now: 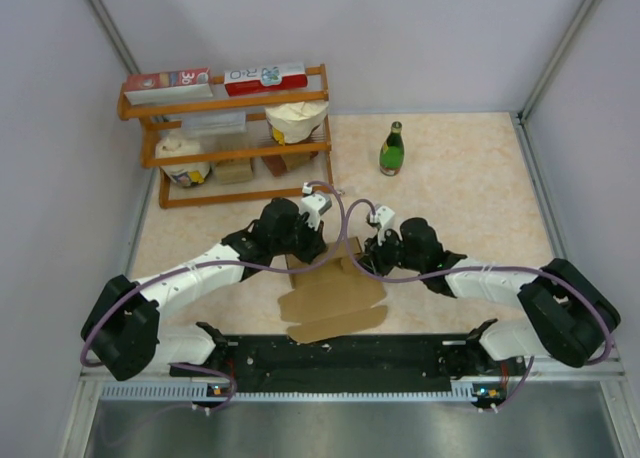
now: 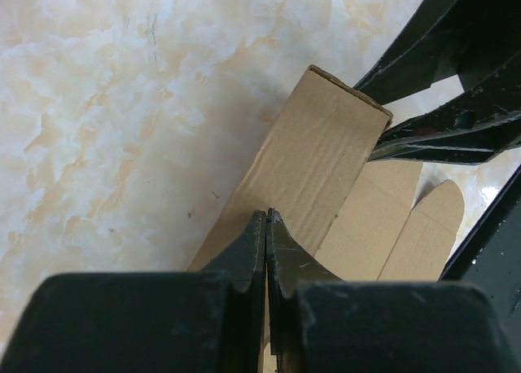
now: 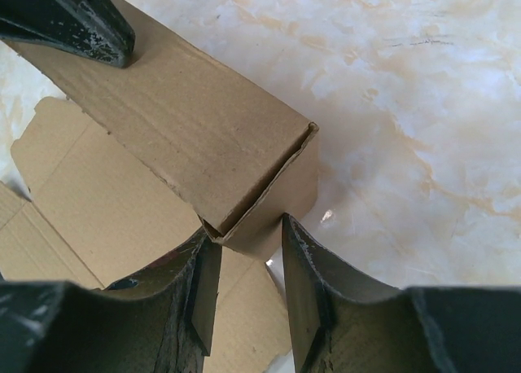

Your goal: Fold the paper box

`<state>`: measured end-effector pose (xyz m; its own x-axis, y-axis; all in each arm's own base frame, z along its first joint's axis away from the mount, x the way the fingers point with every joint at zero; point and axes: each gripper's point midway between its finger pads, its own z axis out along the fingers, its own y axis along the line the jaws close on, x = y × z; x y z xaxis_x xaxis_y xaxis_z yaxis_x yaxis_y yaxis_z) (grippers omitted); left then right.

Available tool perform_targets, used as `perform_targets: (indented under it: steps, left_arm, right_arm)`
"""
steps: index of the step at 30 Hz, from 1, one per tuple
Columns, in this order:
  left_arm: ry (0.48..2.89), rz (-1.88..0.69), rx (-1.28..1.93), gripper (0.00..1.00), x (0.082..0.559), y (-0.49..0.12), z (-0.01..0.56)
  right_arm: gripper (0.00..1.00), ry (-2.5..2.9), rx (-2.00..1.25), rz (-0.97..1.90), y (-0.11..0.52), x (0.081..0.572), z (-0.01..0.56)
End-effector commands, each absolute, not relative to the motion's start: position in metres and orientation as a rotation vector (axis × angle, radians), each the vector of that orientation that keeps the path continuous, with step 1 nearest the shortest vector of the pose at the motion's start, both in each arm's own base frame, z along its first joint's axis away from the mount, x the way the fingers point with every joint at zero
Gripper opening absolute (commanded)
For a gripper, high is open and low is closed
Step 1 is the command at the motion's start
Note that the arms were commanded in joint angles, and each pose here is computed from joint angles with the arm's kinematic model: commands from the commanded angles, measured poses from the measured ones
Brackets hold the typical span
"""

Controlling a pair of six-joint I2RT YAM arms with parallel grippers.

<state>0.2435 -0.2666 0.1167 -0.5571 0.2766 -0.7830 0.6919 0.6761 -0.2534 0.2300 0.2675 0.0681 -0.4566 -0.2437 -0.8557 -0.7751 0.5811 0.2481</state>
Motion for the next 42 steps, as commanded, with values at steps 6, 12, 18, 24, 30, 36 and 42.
perform_targets:
  steps: [6, 12, 18, 24, 30, 36, 42]
  left_arm:
    - [2.121, -0.823, 0.757, 0.00, 0.232, -0.275, 0.120]
    - [2.128, -0.840, 0.760, 0.00, 0.227, -0.275, 0.117]
    - [2.124, -0.847, 0.764, 0.00, 0.223, -0.273, 0.118]
    - [2.125, -0.847, 0.763, 0.00, 0.221, -0.271, 0.118]
    - [2.122, -0.871, 0.761, 0.00, 0.219, -0.273, 0.121]
    - [2.128, -0.880, 0.752, 0.00, 0.216, -0.272, 0.120]
    - [2.136, -0.873, 0.754, 0.00, 0.216, -0.271, 0.117]
  right_arm:
    - [0.35, 1.876, -0.818, 0.822, 0.284, 0.243, 0.076]
    - [0.35, 1.829, -0.800, 0.826, 0.289, 0.248, 0.078]
    - [0.35, 1.782, -0.773, 0.829, 0.291, 0.252, 0.080]
    - [0.35, 1.741, -0.754, 0.850, 0.296, 0.255, 0.081]
    - [0.37, 1.708, -0.733, 0.862, 0.301, 0.260, 0.082]
    - [0.41, 1.687, -0.712, 0.883, 0.306, 0.263, 0.080]
    - [0.40, 1.670, -0.712, 0.898, 0.312, 0.265, 0.078]
